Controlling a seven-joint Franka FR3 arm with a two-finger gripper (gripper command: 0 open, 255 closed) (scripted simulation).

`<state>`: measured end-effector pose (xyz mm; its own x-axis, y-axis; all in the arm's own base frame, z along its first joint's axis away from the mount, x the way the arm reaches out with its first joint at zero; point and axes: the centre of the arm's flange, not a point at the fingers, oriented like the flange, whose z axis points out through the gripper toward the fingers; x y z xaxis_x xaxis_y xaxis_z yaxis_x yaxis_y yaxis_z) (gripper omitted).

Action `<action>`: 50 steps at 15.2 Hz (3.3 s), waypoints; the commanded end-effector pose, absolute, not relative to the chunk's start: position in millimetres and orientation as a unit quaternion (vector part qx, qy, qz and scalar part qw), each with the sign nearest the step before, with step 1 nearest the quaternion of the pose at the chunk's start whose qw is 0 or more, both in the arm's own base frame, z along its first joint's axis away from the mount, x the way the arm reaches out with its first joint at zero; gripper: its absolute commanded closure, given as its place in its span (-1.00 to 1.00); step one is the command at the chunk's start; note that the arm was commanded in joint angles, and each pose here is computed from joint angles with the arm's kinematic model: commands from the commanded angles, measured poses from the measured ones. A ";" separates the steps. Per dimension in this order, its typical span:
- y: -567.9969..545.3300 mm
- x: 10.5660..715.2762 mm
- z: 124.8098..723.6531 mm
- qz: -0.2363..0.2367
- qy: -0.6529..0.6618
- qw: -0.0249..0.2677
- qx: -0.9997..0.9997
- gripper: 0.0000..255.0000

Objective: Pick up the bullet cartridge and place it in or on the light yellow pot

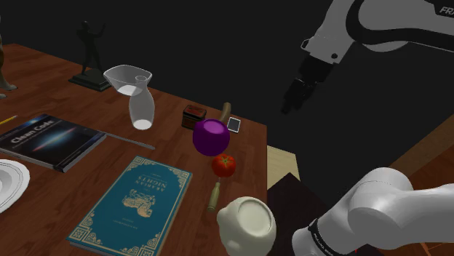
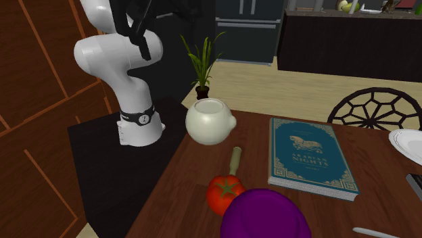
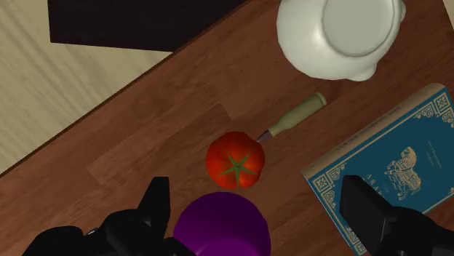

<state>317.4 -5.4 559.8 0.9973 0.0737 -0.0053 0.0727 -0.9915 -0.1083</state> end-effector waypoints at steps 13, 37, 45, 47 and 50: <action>74.8 324.0 420.7 0.016 0.163 0.032 -0.986 -1.00; 163.2 369.3 180.5 0.031 0.432 -0.001 -0.902 -1.00; 163.3 369.1 177.5 0.031 0.432 -0.001 -0.902 -1.00; 163.2 369.1 177.5 0.031 0.432 -0.001 -0.901 1.00; 162.7 369.0 178.2 0.031 0.432 -0.001 -0.902 1.00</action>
